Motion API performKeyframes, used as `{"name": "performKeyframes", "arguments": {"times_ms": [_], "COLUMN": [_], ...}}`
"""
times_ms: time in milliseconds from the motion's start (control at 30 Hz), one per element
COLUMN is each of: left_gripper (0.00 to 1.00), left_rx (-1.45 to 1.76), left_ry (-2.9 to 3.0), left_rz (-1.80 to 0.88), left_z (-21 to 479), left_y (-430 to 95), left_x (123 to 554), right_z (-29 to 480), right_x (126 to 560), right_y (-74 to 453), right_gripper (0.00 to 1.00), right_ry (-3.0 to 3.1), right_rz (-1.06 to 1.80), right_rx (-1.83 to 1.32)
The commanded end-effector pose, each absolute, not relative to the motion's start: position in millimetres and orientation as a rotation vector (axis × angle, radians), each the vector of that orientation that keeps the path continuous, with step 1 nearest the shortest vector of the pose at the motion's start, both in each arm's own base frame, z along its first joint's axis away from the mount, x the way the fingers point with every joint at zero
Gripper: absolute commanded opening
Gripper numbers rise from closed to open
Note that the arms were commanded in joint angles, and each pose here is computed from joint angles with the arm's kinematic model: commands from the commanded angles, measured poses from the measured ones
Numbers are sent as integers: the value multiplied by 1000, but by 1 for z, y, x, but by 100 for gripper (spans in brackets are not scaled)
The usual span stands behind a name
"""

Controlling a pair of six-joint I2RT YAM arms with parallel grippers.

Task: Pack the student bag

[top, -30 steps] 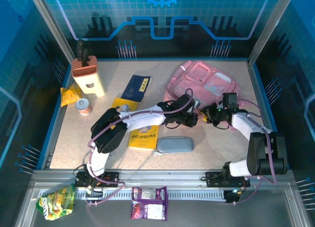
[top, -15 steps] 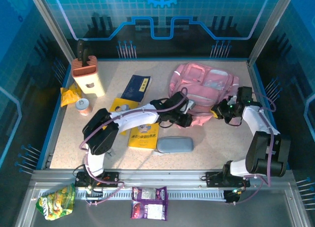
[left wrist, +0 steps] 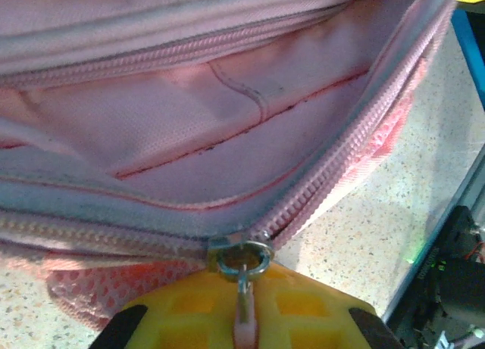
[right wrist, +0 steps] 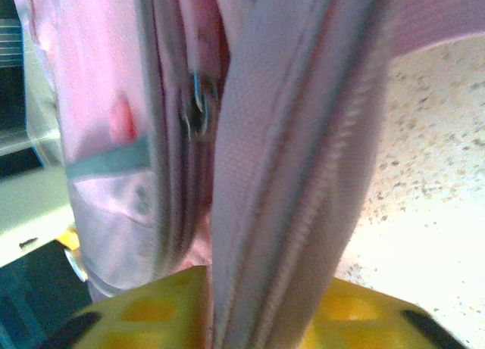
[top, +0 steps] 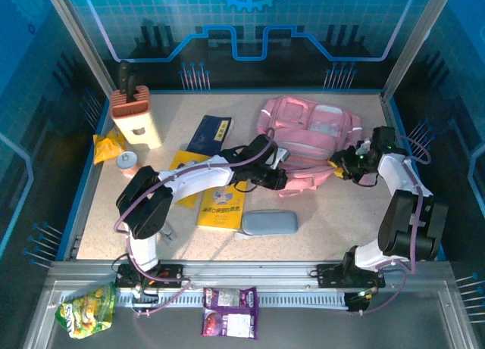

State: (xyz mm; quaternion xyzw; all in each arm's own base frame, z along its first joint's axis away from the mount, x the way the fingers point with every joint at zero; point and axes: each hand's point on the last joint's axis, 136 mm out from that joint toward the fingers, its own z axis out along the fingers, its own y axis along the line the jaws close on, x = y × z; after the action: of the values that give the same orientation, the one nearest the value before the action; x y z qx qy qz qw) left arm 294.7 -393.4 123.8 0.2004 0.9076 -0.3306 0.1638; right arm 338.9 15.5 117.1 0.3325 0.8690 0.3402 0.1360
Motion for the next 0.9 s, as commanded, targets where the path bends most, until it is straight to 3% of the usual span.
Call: {"name": "performKeyframes", "arguments": {"times_ms": [0, 100, 200, 467, 867], "left_gripper": [0, 0, 0, 0, 0], "left_rx": [534, 558, 565, 539, 547], "left_ry": [2616, 2625, 2618, 2553, 2502], "left_rz": [-1024, -953, -936, -1032, -1085], "left_z": [126, 123, 122, 123, 129], "left_y": [-403, -413, -421, -449, -468], "left_x": [292, 293, 292, 286, 278], "right_z": [143, 138, 132, 116, 93], "right_x": [363, 341, 317, 265, 259], "right_y": [-1, -2, 2, 33, 77], "right_gripper": [58, 85, 99, 100, 100], "right_ry": [2409, 2475, 2517, 2527, 2466], "right_rz": [924, 833, 818, 851, 1006], "right_rx": [857, 915, 985, 1123, 1291]}}
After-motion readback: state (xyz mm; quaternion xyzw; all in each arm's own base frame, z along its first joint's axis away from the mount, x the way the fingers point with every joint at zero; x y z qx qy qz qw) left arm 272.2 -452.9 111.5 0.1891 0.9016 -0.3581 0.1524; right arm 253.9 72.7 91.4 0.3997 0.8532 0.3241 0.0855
